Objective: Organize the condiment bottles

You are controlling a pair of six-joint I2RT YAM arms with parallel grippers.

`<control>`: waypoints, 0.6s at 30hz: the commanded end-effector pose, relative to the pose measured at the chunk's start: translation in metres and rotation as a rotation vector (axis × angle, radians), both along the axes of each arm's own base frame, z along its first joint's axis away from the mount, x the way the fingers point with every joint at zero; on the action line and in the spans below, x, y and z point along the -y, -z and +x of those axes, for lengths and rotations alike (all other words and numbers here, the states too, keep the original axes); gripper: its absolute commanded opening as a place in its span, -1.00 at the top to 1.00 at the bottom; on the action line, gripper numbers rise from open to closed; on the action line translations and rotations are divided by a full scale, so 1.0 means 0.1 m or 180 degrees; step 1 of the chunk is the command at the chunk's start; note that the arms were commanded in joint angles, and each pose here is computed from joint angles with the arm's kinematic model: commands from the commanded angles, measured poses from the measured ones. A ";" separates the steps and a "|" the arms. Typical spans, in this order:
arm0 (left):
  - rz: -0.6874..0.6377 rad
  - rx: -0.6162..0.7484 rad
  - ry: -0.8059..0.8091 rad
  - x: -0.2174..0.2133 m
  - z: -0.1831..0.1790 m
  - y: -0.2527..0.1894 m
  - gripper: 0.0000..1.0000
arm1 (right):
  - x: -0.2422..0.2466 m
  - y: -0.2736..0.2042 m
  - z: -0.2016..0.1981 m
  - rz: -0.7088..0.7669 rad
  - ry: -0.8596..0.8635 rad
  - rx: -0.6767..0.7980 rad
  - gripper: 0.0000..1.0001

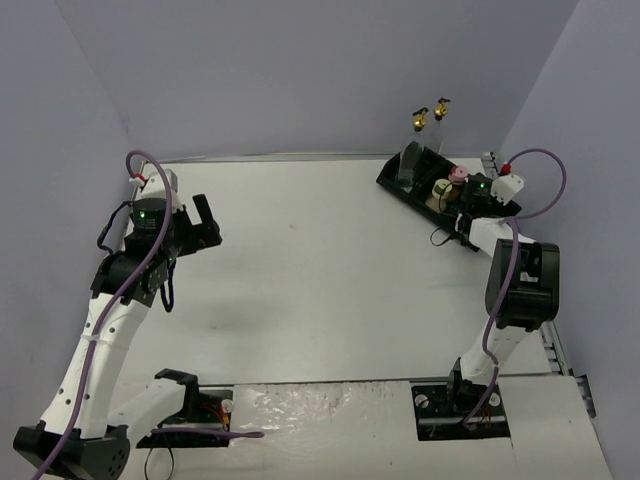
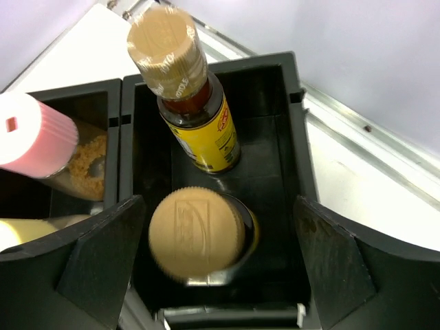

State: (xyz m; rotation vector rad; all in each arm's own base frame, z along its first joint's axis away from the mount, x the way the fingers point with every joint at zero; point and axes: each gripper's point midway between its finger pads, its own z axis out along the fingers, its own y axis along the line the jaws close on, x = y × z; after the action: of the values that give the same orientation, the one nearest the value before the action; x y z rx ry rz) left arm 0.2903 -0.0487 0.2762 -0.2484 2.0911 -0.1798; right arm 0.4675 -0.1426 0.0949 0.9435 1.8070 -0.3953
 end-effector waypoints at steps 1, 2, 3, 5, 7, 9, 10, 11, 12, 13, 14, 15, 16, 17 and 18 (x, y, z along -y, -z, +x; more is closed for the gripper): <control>-0.0065 0.0268 0.0014 0.02 0.11 -0.20 -0.94 | 0.02 -0.63 -0.14 -0.0137 0.0224 0.0356 -0.87; -0.0067 0.0274 0.0016 0.02 0.12 -0.20 -0.94 | -0.01 -0.67 -0.17 -0.0133 0.0233 0.0370 -0.95; -0.0063 0.0273 0.0014 0.02 0.12 -0.20 -0.94 | -0.04 -0.73 -0.21 -0.0132 0.0238 0.0396 -0.99; -0.0050 0.0261 0.0008 0.02 0.12 -0.20 -0.94 | -0.11 -0.86 -0.31 -0.0136 0.0237 0.0452 -1.00; -0.0039 0.0252 0.0004 0.01 0.12 -0.19 -0.94 | -0.15 -1.00 -0.43 -0.0086 0.0251 0.0509 -1.00; -0.0021 0.0238 -0.0014 0.00 0.11 -0.19 -0.94 | -0.25 -1.12 -0.56 -0.0035 0.0211 0.0585 -1.00; -0.0015 0.0231 -0.0021 -0.01 0.11 -0.18 -0.94 | -0.32 -1.18 -0.63 -0.0034 0.0172 0.0608 -1.00; -0.0010 0.0223 -0.0029 -0.01 0.11 -0.18 -0.94 | -0.38 -1.23 -0.70 -0.0032 0.0133 0.0631 -1.00; -0.0001 0.0216 -0.0035 -0.02 0.11 -0.18 -0.94 | -0.57 -1.33 -0.75 -0.0016 -0.0015 0.0691 -1.00; 0.0009 0.0210 -0.0041 -0.02 0.10 -0.19 -0.94 | -0.79 -1.44 -0.81 0.0008 -0.0202 0.0757 -1.00; 0.0038 0.0234 -0.0058 -0.04 0.10 -0.23 -0.94 | -0.92 -1.46 -0.84 0.0007 -0.0347 0.0710 -1.00; 0.0057 0.0240 -0.0062 -0.05 0.11 -0.25 -0.94 | -1.12 -1.53 -0.83 0.0040 -0.0595 0.0735 -1.00; 0.0075 0.0254 -0.0065 -0.06 0.12 -0.29 -0.94 | -1.33 -1.63 -0.83 0.0057 -0.0860 0.0769 -1.00; 0.0092 0.0290 -0.0065 -0.06 0.14 -0.36 -0.94 | -1.55 -1.78 -0.80 0.0027 -0.1141 0.0810 -1.00; 0.0108 0.0288 -0.0060 -0.06 0.18 -0.39 -0.94 | -1.74 -1.84 -0.75 0.0047 -0.1369 0.0769 -1.00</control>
State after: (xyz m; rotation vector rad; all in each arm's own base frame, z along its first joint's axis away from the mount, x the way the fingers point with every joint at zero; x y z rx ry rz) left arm 0.2914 -0.0464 0.2684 -0.2489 2.1164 -0.1541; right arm 0.3898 -0.0311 0.2381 0.7738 1.6942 -0.1594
